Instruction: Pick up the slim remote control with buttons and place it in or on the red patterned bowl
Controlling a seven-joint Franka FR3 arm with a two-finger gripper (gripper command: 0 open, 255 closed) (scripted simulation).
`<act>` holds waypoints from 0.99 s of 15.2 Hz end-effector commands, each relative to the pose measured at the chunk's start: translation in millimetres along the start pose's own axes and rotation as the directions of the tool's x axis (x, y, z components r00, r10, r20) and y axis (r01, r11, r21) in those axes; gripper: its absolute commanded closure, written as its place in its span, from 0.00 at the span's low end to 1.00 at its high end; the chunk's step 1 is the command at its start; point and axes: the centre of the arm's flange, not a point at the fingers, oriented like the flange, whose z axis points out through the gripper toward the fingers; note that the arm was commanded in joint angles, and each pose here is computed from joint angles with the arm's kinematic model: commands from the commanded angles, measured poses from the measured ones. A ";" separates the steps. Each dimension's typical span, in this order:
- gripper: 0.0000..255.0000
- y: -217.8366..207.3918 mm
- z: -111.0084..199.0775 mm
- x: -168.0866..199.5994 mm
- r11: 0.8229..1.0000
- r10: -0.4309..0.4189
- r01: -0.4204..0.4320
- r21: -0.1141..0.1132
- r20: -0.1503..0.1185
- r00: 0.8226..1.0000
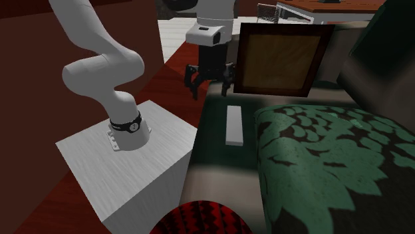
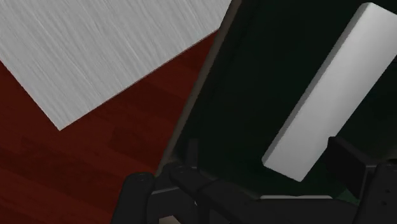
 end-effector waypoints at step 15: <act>0.00 -91.4 108.0 9.9 0.965 0.258 -0.260 0.043 0.032 0.966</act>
